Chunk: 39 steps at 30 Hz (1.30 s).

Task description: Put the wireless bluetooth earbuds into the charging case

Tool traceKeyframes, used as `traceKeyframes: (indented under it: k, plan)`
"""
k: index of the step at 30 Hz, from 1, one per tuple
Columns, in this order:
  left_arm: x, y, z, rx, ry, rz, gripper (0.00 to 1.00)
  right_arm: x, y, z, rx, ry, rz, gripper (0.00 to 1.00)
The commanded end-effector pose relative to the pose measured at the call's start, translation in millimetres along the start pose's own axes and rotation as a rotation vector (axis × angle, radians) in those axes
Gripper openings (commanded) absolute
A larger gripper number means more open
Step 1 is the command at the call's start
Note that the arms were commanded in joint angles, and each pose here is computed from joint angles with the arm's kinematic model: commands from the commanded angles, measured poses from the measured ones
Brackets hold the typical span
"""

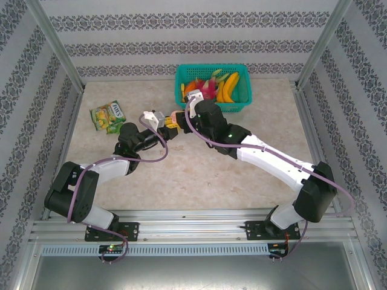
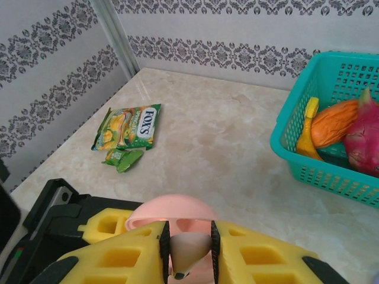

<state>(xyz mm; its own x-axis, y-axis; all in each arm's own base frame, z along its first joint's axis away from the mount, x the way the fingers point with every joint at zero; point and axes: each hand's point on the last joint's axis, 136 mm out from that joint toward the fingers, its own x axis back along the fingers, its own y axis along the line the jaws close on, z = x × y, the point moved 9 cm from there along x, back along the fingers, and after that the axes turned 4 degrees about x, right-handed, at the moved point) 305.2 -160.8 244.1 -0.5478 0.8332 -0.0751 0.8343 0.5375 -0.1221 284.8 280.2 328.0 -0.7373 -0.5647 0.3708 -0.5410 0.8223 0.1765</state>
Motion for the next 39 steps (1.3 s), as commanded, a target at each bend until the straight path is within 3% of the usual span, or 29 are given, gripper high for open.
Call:
traceKeyframes:
  k: [1,29,39]
  plan:
    - [-2,-11,-19,-0.054,-0.043,0.054,0.0,-5,-4,0,-0.019,-0.015,0.012,0.28]
    - [-3,-11,-28,-0.097,-0.044,0.033,0.0,-14,0,22,0.008,0.084,0.016,0.28]
    - [-2,-11,-24,-0.09,-0.039,0.036,0.0,-5,2,-12,-0.066,0.033,0.012,0.49]
